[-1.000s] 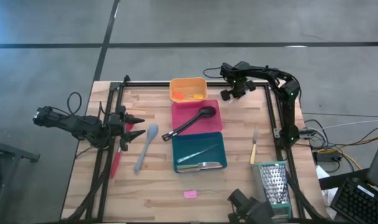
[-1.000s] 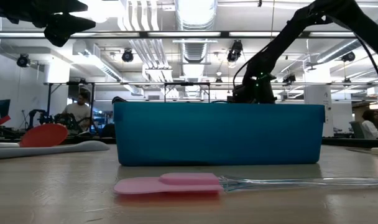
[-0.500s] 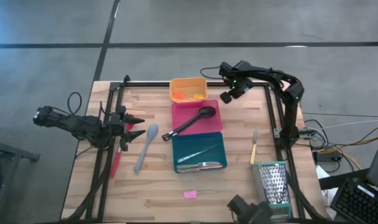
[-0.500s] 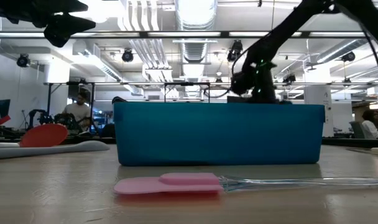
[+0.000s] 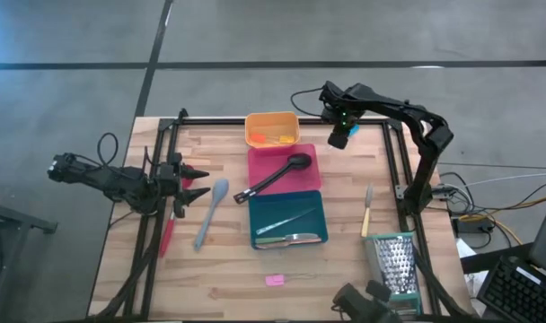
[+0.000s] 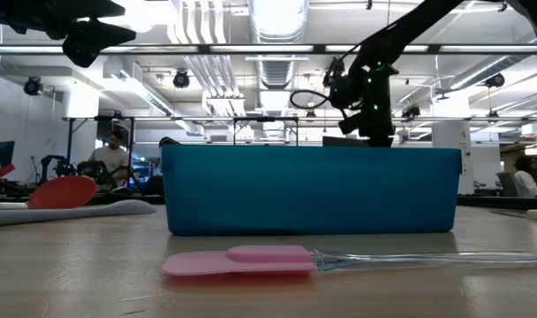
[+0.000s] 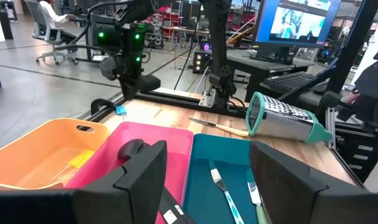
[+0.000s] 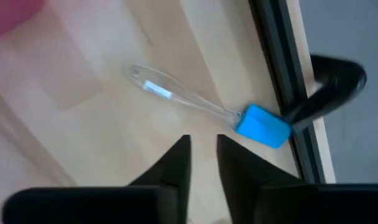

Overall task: Pick & Place Kitchen Items
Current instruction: Put the blue spatula into the yellow bin

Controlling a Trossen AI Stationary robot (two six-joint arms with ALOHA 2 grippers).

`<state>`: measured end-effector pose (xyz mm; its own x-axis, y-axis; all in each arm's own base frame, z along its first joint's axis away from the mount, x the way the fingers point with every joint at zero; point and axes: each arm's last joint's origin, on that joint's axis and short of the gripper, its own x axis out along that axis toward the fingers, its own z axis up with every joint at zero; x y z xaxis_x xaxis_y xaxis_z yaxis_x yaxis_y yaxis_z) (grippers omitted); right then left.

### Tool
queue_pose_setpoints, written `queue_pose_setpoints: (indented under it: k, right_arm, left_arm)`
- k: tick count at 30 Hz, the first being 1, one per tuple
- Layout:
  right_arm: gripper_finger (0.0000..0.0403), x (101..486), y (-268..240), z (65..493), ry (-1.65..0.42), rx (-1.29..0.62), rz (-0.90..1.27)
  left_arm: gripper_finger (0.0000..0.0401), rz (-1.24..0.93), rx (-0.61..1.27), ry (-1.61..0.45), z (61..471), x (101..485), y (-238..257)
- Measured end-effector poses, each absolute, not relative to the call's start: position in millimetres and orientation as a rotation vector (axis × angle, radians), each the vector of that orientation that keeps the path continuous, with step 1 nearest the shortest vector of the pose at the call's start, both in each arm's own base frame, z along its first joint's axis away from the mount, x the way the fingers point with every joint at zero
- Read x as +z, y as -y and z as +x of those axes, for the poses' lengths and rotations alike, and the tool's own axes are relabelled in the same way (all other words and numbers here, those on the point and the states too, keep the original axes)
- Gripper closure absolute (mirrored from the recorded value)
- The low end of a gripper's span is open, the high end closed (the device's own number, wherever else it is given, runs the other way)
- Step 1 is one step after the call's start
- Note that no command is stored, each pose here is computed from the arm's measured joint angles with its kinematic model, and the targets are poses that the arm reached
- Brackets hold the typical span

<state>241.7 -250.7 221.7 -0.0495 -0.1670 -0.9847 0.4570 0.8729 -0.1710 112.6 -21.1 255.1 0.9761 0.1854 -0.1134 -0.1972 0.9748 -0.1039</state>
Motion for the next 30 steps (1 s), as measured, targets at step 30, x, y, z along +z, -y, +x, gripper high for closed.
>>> queue_pose_setpoints:
  k: [30]
  right_arm:
    - [0.0282, 161, 305, 208, -1.353, -1.261, 0.986]
  left_arm:
    - [0.0167, -0.114, 0.193, -0.105, 113, 255, 21]
